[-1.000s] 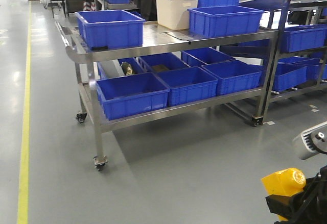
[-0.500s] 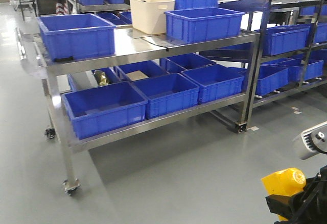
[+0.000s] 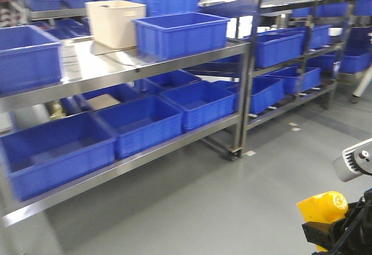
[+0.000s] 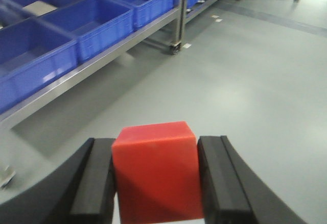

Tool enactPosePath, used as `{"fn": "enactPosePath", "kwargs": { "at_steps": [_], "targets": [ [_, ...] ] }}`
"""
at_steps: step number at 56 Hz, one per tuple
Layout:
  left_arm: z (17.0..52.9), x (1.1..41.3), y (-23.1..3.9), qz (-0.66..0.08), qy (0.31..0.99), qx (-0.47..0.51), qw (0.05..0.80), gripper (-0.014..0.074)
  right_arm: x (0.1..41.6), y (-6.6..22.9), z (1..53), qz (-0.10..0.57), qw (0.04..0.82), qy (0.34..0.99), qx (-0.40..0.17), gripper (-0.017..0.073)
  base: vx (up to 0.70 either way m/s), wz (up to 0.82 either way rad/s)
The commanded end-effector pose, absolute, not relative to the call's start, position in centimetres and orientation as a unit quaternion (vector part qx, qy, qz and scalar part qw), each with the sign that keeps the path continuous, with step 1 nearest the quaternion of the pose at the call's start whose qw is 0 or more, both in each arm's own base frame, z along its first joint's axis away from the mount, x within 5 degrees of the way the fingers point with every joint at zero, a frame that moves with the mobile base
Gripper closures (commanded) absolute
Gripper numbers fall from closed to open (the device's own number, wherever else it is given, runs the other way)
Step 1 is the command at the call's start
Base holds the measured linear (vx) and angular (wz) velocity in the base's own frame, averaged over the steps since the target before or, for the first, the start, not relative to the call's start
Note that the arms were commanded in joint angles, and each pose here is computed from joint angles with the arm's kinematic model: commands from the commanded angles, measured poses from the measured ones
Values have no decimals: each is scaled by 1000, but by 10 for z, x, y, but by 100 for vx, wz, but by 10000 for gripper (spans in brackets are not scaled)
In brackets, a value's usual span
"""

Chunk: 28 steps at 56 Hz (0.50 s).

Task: Pick red and yellow blocks into blue bin
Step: 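Drive the base to the blue bin holding both blocks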

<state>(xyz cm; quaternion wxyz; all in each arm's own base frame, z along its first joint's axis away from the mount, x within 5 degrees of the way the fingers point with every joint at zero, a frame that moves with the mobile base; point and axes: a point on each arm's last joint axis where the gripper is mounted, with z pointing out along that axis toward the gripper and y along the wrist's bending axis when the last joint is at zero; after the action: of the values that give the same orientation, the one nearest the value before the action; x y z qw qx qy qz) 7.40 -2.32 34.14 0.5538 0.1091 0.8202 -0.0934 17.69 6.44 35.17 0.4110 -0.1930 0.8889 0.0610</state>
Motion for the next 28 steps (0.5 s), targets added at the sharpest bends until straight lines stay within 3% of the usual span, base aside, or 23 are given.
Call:
{"fn": "enactPosePath", "kwargs": {
  "at_steps": [1,28],
  "targets": [
    [356,77,-24,-106,792,102,592,370,178,64,368,61,460,865,-191,252,42,-37],
    [356,77,-24,-105,792,102,592,370,178,64,368,61,460,865,-191,252,41,-37]
  ]
}}
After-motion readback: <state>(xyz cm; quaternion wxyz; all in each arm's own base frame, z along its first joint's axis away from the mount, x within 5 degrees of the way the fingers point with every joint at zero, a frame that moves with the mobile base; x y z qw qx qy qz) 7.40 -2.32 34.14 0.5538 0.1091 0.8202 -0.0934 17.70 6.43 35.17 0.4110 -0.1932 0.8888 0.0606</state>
